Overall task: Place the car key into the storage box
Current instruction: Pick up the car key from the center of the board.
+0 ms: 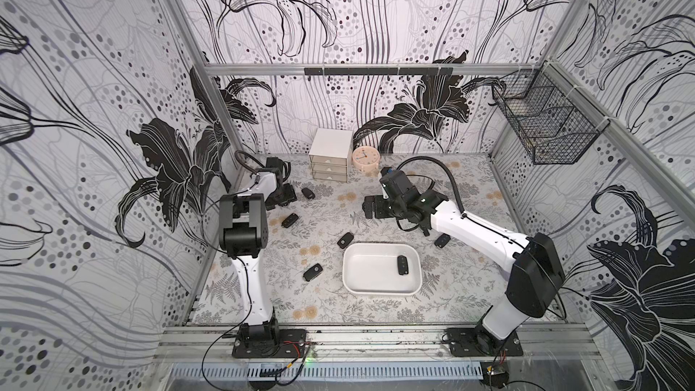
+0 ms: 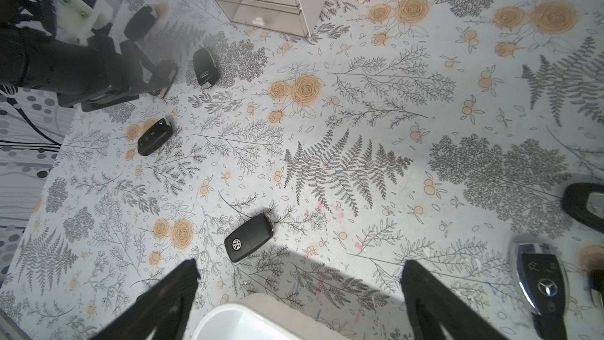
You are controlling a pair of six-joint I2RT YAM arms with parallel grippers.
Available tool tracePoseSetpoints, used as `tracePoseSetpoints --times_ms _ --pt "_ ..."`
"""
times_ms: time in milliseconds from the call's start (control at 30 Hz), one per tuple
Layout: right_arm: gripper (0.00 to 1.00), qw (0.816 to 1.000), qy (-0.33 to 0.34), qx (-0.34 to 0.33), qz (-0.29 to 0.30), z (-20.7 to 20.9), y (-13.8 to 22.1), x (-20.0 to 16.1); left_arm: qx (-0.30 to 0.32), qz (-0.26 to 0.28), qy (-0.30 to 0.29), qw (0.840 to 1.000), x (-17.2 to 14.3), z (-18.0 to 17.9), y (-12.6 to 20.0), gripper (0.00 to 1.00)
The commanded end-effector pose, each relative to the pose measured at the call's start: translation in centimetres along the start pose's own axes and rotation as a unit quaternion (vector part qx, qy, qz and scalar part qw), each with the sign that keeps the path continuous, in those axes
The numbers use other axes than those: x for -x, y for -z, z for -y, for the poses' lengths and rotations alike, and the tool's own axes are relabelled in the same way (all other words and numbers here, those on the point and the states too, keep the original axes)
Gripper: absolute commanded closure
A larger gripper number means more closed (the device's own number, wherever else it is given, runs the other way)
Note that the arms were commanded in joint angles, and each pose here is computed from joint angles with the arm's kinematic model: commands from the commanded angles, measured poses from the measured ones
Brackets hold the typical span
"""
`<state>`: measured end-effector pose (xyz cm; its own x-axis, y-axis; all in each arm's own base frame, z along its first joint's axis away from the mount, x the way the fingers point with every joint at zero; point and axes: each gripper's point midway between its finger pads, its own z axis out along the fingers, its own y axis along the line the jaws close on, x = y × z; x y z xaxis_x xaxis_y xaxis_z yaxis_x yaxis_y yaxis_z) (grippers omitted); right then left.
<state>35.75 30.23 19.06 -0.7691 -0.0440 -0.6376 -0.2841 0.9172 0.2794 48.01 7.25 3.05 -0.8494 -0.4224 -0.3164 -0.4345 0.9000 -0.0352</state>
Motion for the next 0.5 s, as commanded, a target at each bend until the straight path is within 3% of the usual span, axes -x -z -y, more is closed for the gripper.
tracePoseSetpoints --times_ms 0,233,300,467 --pt "0.0 1.0 0.005 -0.003 -0.012 0.0 -0.4 0.0 0.002 0.005 -0.006 1.0 1.1 -0.4 -0.8 0.26" --pt "0.0 1.0 0.003 -0.009 -0.015 0.4 -0.4 0.1 0.005 0.0 -0.008 1.0 1.7 -0.1 -2.1 0.28" --pt "0.0 1.0 0.002 -0.011 -0.016 0.5 -0.4 0.1 0.006 0.001 -0.01 1.0 2.0 -0.1 -2.3 0.37" --pt "0.0 1.0 -0.006 -0.014 -0.019 0.7 -0.4 -0.1 -0.005 -0.004 -0.008 1.0 1.8 0.4 -2.6 0.47"
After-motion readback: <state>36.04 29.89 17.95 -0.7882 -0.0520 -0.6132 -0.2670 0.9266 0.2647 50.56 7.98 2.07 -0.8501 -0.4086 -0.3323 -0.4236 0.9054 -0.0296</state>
